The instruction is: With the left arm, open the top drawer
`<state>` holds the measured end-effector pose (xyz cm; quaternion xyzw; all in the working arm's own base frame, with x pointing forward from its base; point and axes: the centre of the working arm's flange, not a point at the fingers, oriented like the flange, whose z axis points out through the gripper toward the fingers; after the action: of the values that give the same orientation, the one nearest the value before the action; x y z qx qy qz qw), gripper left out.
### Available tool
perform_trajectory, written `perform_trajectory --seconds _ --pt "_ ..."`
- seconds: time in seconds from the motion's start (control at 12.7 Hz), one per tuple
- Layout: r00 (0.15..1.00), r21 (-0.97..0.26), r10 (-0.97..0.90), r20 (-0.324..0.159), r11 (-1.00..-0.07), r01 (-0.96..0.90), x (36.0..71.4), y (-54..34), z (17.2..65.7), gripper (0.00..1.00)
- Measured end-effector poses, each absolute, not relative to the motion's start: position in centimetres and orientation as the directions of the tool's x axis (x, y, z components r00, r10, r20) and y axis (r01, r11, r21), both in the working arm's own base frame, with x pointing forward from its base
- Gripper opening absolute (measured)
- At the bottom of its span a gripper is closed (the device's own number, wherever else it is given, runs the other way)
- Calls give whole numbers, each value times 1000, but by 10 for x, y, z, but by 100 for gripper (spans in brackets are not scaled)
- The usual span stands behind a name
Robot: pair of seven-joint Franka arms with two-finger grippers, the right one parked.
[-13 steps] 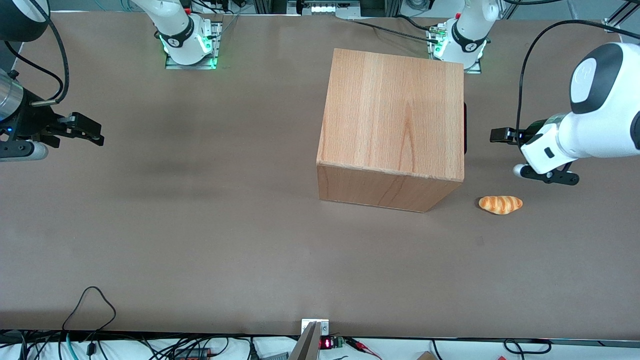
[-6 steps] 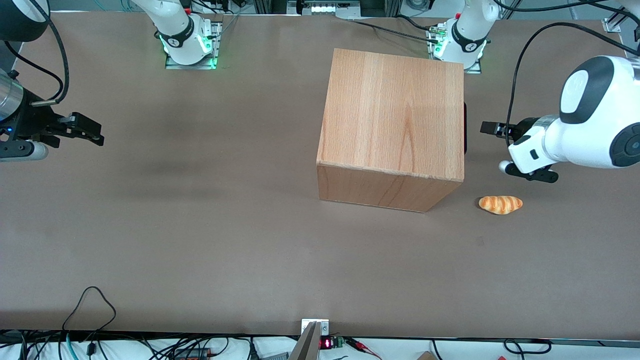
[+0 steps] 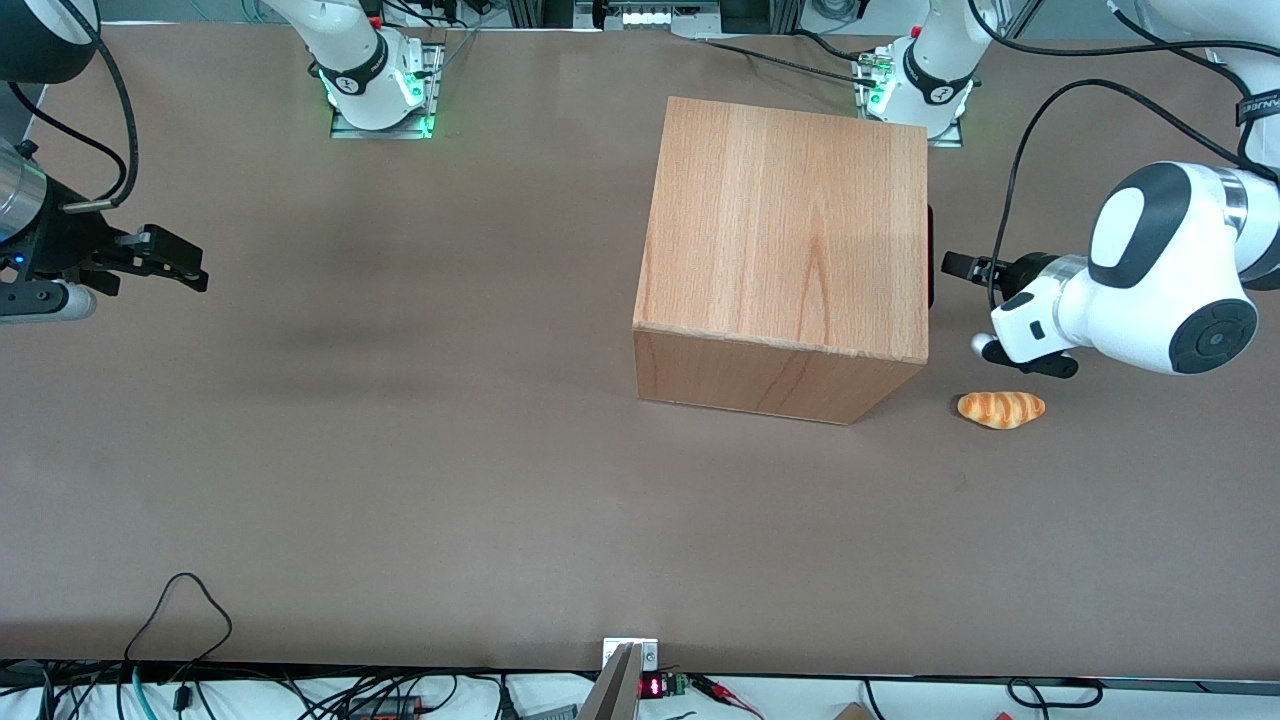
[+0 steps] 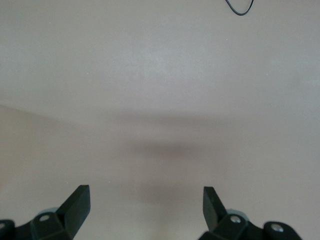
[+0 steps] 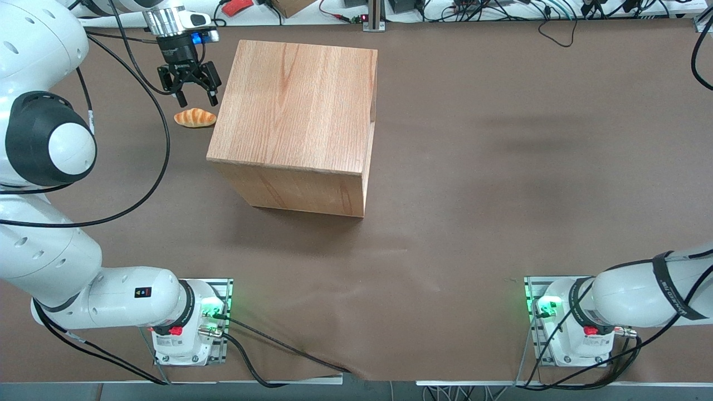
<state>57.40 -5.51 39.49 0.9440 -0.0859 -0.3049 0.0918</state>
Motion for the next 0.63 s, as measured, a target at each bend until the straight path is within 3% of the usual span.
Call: perform_trajectory --seconds 0.63 --pt "797 265 -229 -559 -960 -91 574 -60 401 100"
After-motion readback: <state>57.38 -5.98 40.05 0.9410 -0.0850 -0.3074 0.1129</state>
